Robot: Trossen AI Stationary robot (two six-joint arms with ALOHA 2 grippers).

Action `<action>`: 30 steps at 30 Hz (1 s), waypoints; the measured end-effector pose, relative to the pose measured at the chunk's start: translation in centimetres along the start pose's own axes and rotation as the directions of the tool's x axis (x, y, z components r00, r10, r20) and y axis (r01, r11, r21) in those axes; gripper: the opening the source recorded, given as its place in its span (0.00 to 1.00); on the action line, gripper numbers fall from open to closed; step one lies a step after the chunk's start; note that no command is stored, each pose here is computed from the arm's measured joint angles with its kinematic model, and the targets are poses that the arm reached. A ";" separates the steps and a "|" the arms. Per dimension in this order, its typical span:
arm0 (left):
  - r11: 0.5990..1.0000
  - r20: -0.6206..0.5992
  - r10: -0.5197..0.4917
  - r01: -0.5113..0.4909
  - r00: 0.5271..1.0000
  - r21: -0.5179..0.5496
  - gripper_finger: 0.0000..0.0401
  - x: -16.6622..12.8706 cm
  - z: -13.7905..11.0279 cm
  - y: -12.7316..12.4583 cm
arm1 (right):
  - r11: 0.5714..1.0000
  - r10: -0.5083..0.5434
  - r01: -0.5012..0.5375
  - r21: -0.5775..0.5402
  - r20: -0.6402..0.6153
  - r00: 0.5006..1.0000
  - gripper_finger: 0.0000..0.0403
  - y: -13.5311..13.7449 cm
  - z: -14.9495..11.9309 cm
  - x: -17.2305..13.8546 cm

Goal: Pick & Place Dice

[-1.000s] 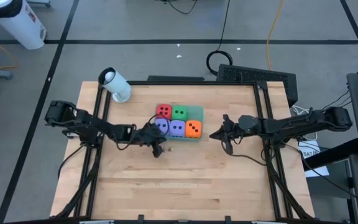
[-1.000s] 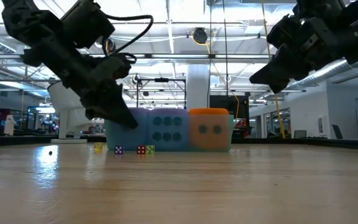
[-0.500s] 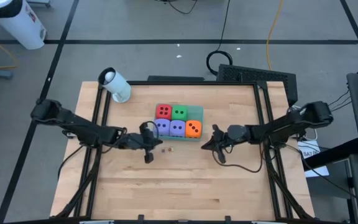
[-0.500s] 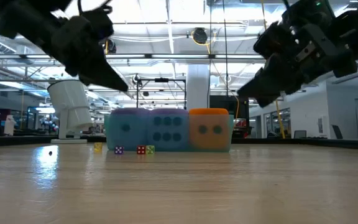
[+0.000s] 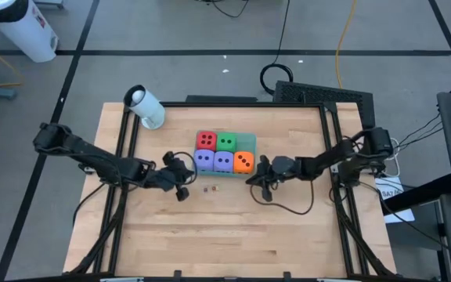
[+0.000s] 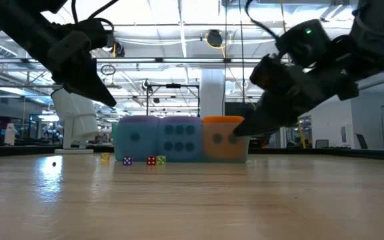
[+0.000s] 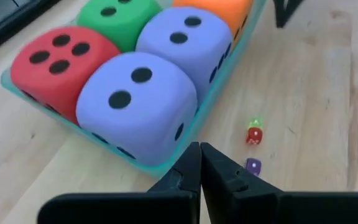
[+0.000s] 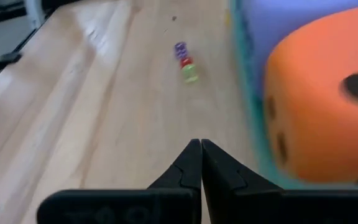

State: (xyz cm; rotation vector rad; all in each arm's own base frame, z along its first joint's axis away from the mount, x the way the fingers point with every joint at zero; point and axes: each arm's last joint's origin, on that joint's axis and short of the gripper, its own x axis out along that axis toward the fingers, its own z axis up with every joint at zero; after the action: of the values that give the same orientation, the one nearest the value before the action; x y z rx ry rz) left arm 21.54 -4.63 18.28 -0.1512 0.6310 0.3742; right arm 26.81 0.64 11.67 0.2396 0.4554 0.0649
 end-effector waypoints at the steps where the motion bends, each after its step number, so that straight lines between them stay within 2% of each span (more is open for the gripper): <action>1: 1.000 -0.007 0.003 -0.003 1.000 -0.003 0.02 0.1 -0.1 0.0 | 1.000 -0.011 0.011 0.004 0.006 1.000 0.00 -0.3 0.1 0.2; 10: 0.996 -0.068 0.025 -0.031 0.997 -0.081 0.02 0.0 -0.7 0.3 | 0.995 -0.098 0.096 0.042 0.042 0.994 0.00 -3.0 1.1 -0.2; 16: 0.995 -0.112 0.040 -0.050 0.993 -0.084 0.02 0.0 -1.1 0.5 | 0.999 0.015 -0.016 0.029 0.027 1.000 0.00 -2.4 1.1 -0.2; 22: 0.998 -0.113 0.040 -0.045 0.993 -0.046 0.05 0.0 -1.1 0.5 | 0.996 0.066 -0.065 -0.059 0.014 0.998 0.00 -0.9 0.8 0.0; 30: 1.000 -0.098 0.008 -0.007 0.995 0.014 0.01 -0.3 -1.2 -0.1 | 0.985 0.130 -0.121 -0.125 0.069 0.989 0.00 0.7 1.2 0.1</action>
State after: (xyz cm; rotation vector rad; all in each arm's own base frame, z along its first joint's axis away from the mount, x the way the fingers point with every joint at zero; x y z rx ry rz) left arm 20.67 -5.14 17.49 -0.1554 0.7312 0.3712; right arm 27.47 1.06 12.80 0.1509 0.3574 0.2055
